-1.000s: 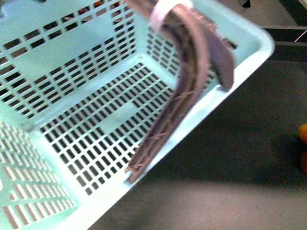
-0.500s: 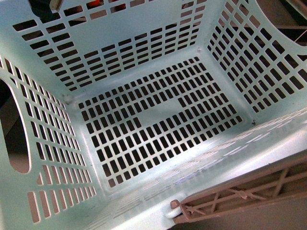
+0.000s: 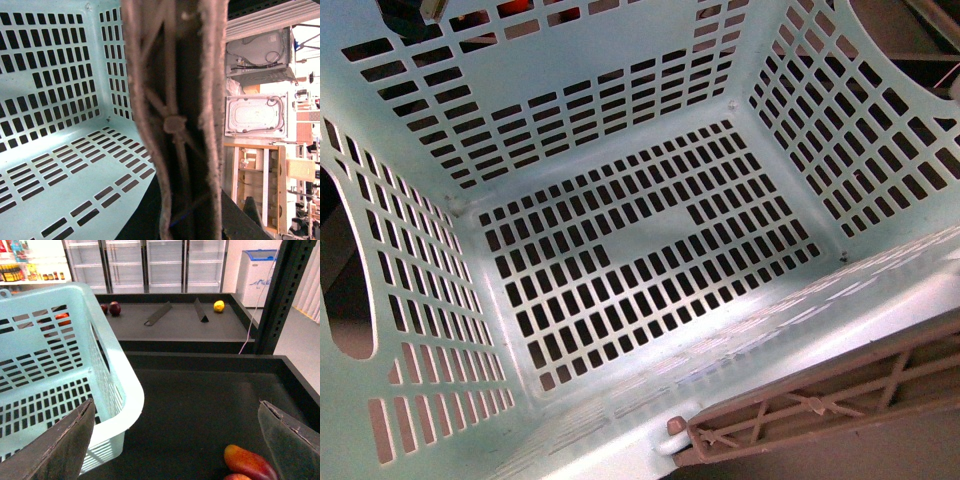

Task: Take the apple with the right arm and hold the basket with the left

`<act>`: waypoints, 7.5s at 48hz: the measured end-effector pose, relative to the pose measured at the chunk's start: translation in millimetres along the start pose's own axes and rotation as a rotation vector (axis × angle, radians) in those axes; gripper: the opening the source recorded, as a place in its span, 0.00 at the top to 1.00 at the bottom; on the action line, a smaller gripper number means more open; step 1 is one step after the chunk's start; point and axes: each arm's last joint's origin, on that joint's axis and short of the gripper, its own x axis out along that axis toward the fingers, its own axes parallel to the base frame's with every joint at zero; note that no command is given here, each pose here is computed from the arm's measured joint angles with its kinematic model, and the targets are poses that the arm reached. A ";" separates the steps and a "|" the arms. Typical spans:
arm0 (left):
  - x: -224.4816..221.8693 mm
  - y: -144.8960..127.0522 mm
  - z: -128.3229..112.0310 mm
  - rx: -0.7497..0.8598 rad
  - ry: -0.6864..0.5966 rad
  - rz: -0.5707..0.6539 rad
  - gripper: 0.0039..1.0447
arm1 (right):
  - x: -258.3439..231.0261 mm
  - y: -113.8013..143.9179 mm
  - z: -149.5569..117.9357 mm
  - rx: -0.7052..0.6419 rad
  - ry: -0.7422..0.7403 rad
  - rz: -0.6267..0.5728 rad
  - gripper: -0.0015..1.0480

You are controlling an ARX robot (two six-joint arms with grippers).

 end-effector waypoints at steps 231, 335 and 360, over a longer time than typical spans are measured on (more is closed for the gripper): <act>1.8 1.4 -0.2 0.006 -0.002 0.012 0.94 | 34.3 6.1 43.0 -0.048 -0.095 0.072 0.73; 2.2 1.1 -0.1 0.003 -0.017 0.013 0.94 | -1.0 0.5 2.6 -0.063 -0.128 0.074 0.08; -19.3 61.7 49.7 -0.402 -0.365 0.062 0.94 | -1.1 0.5 2.6 -0.063 -0.129 0.074 0.09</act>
